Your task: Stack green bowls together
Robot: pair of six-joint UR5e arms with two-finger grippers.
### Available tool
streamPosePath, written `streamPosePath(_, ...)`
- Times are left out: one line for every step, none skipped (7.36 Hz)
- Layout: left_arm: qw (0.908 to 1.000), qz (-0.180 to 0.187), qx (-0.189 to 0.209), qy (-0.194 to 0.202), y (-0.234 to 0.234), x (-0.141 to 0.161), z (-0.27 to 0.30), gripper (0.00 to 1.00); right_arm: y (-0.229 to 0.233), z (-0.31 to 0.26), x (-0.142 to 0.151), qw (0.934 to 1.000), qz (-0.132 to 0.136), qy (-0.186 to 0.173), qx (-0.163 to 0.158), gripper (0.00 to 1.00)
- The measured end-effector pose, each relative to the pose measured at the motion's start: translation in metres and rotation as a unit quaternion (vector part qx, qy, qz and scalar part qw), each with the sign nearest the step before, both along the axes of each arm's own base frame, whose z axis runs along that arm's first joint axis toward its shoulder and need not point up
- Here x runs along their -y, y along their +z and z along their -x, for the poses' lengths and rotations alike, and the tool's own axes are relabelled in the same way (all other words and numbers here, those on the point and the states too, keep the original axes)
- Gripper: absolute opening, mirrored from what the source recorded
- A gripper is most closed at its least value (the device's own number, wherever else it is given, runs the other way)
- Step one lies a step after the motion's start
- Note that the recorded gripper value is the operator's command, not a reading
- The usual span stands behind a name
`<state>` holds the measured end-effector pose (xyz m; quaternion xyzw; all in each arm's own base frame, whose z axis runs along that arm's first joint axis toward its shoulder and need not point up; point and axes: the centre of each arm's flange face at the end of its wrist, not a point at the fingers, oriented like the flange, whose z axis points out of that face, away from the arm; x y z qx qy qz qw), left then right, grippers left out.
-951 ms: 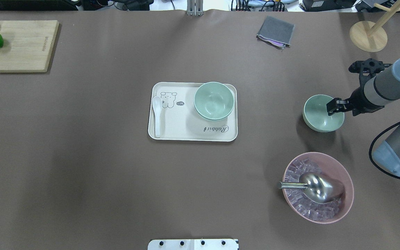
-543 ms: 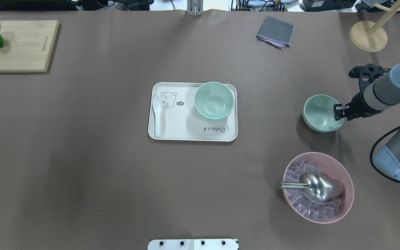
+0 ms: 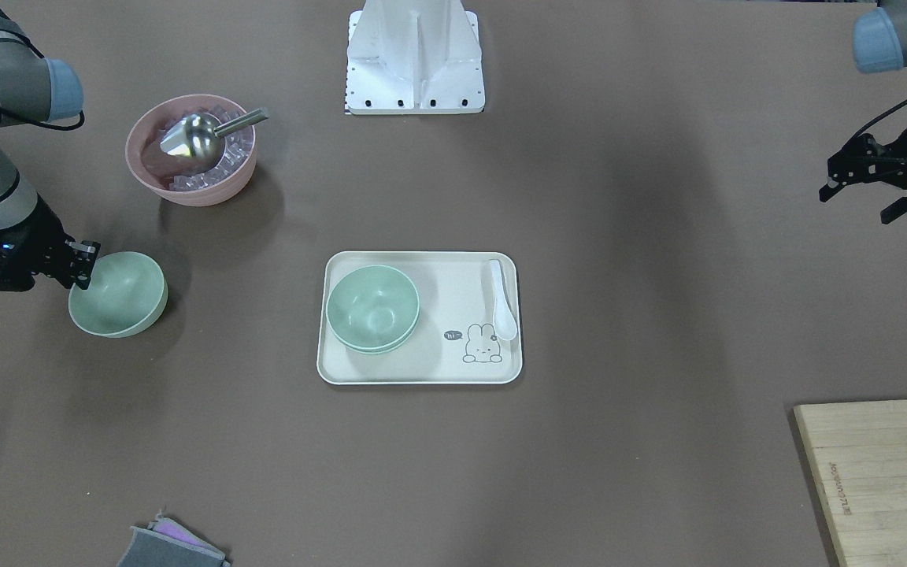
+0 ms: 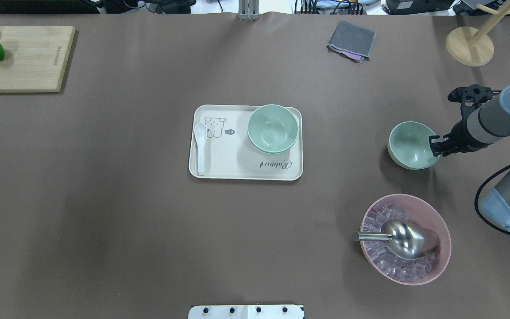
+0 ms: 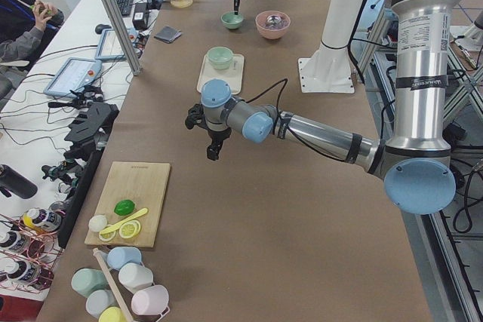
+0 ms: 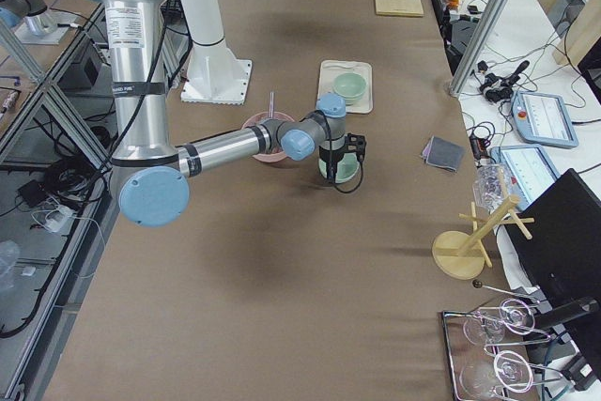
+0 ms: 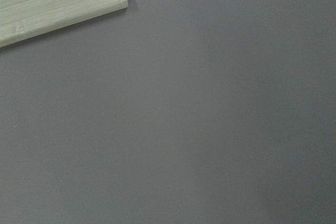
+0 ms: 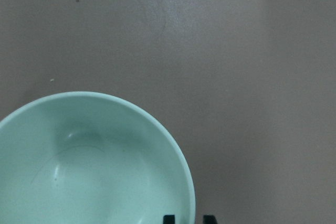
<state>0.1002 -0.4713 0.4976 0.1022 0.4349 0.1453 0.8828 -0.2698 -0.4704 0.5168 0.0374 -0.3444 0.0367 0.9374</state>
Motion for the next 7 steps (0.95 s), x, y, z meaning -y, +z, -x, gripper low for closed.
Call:
streamPosePath(1.0, 0.0, 0.0, 0.0, 0.0, 0.0, 0.0, 0.98, -0.006, 0.0, 0.0, 1.0, -0.003, -0.001, 0.005, 0.0)
streamPosePath(1.0, 0.0, 0.0, 0.0, 0.0, 0.0, 0.0, 0.98, -0.021, 0.0, 0.001, 0.9998, -0.01, -0.001, 0.017, 0.0)
streamPosePath(1.0, 0.001, 0.0, 0.0, 0.001, 0.0, 0.0, 0.98, -0.041, -0.004, 0.008, 0.9993, -0.014, 0.0, 0.035, 0.0)
streamPosePath(1.0, 0.002, 0.001, -0.002, 0.002, 0.0, 0.002, 0.98, -0.068, -0.007, 0.021, 0.9985, -0.013, 0.004, 0.053, 0.0)
streamPosePath(1.0, 0.004, 0.002, -0.007, 0.007, -0.002, 0.01, 0.98, -0.107, -0.003, 0.041, 0.9978, -0.002, 0.012, 0.065, 0.0)
streamPosePath(0.9999, 0.0, 0.008, -0.012, 0.017, -0.005, 0.026, 0.99, -0.148, 0.005, 0.057, 0.997, 0.013, 0.025, 0.072, 0.0)
streamPosePath(0.9997, -0.013, 0.018, -0.01, 0.031, -0.004, 0.049, 0.99, -0.182, 0.011, 0.066, 0.9958, 0.027, 0.04, 0.078, 0.0)
